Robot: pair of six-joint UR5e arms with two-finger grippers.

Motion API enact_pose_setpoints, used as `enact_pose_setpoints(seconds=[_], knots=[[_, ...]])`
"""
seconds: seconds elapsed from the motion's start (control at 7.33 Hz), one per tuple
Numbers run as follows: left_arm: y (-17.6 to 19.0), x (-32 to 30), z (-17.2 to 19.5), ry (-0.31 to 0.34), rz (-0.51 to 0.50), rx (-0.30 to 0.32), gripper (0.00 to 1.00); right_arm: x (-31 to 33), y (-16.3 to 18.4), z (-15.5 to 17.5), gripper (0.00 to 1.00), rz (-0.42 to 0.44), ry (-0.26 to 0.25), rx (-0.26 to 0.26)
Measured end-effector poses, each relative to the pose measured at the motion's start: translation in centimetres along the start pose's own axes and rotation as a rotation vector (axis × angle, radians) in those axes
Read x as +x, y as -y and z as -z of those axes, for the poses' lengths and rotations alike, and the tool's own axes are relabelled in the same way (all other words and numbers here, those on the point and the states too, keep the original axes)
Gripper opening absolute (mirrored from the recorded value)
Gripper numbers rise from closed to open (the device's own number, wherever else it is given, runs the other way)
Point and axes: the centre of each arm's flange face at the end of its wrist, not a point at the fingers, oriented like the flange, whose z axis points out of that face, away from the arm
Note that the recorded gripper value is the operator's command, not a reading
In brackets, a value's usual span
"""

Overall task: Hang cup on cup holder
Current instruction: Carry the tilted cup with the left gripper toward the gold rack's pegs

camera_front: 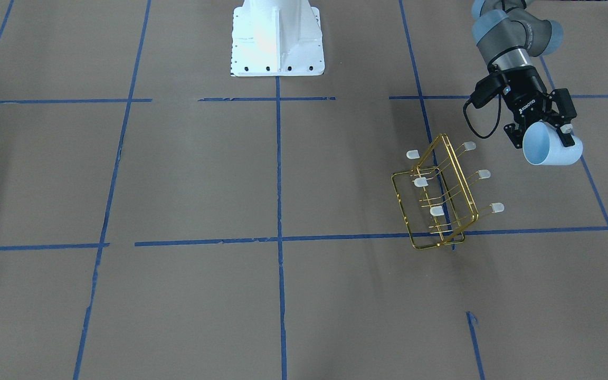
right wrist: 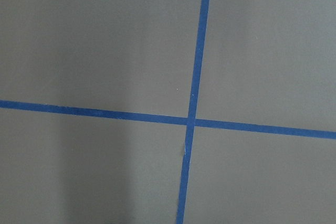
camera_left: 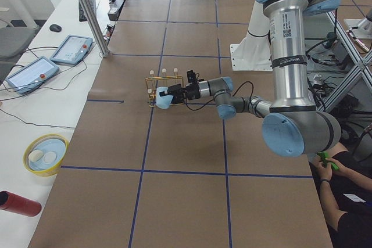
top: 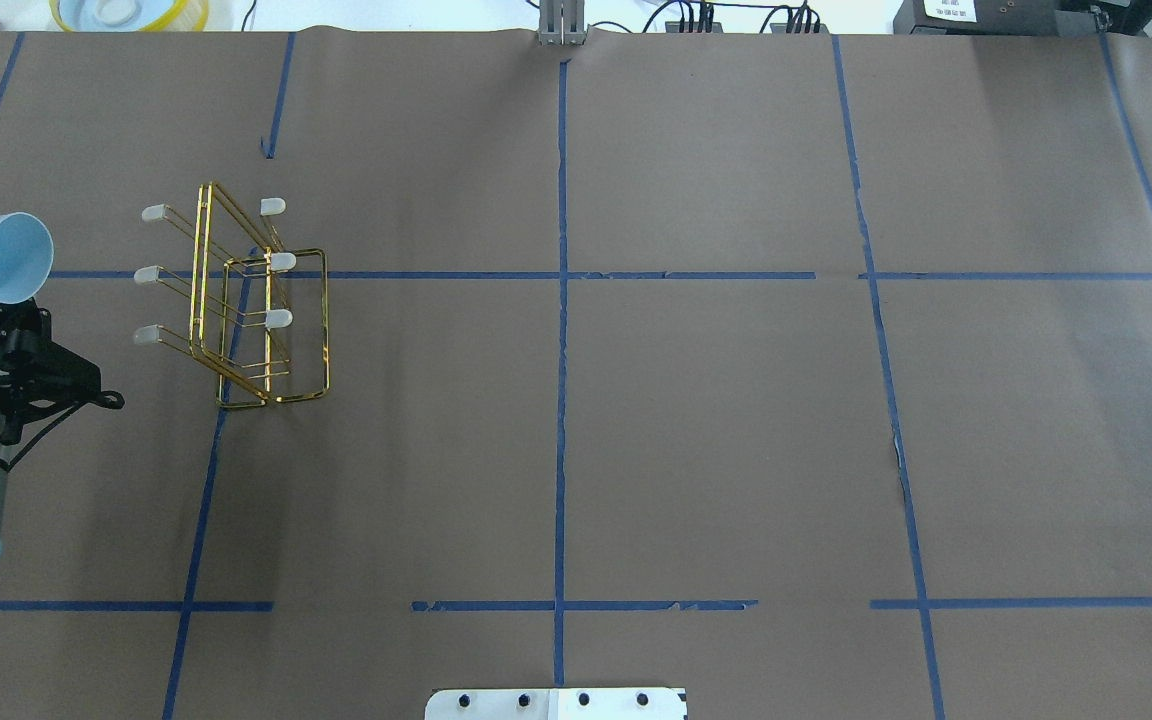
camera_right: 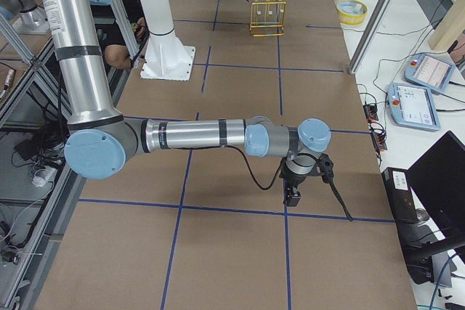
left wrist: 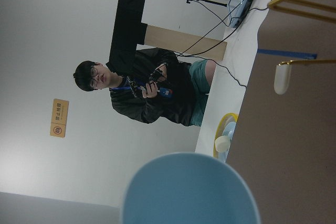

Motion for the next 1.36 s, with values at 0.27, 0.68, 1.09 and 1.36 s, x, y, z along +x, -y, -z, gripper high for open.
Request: enact_pose_setpoints(seconds=[0.27, 0.68, 1.09, 1.36], knots=[[0.9, 0.8, 1.1, 0.044, -0.195, -0.017, 0.43, 0.0, 0.0, 0.1, 1.0, -0.001, 0.0, 0.001], [2.4, 2.0, 2.4, 0.083, -0.439, -0.039, 0.44, 0.0, 0.0, 0.0, 1.0, -0.002, 0.0, 0.001], [4.1, 3.2, 3.0, 0.119, -0.685, -0.055, 0.45, 0.0, 0.0, 0.1, 1.0, -0.002, 0.0, 0.001], [5.6, 2.7, 3.3, 0.144, -0.863, -0.059, 0.38, 0.0, 0.0, 0.1, 1.0, -0.002, 0.0, 0.001]])
